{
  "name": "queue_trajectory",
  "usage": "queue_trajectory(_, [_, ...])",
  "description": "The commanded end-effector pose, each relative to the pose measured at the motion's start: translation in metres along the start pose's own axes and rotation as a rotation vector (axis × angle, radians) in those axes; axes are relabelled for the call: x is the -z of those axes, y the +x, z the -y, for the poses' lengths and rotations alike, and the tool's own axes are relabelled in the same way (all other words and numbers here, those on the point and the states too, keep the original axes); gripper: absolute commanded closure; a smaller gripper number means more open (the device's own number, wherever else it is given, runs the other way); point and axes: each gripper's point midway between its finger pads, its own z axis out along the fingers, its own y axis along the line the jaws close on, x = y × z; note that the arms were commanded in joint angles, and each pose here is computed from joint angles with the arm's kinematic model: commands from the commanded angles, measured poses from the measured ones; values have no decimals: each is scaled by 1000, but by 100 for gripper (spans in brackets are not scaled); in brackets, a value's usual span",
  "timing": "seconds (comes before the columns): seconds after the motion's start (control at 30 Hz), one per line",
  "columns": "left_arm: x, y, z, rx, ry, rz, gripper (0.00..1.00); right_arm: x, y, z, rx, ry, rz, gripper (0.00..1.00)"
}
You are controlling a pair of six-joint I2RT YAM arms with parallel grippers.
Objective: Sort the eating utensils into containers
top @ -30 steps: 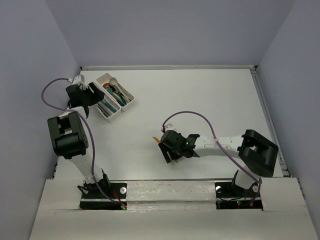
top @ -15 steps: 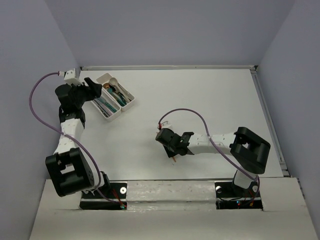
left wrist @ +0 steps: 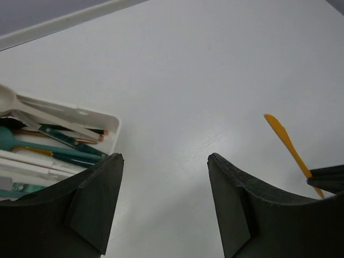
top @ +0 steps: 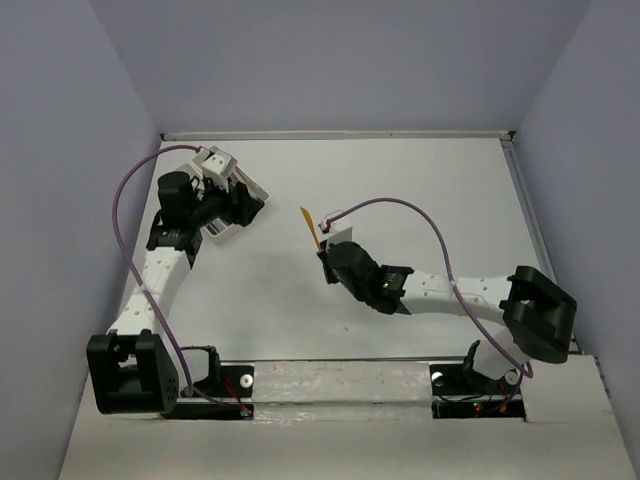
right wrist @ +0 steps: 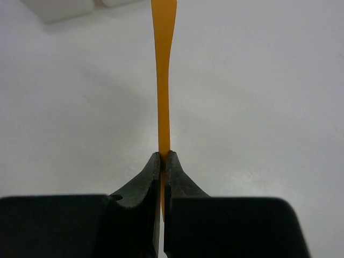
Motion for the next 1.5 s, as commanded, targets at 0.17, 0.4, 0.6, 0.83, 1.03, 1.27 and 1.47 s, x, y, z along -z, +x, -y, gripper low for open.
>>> queue_trajectory(0.17, [6,-7,69,-113,223,40,22,-27,-124,-56,-83,-108,374,100])
queue_trajectory(0.4, [-6,13,57,-51,187,-12,22,-38,-146,-82,-114,-178,413,100])
queue_trajectory(0.6, [-13,6,49,-3,145,16,25,-44,-148,-99,-121,-240,410,100])
queue_trajectory(0.83, [-17,7,40,9,96,41,55,-43,-154,-105,-131,-268,426,100])
queue_trajectory(1.03, [-16,17,33,60,85,9,100,-47,-153,-105,-131,-256,427,100])
queue_trajectory(1.27, [14,-10,-67,146,-155,120,100,-38,-114,-101,-97,-293,283,34])
queue_trajectory(1.47, [10,-34,-152,313,-301,237,100,-16,-63,-55,-103,-183,176,32])
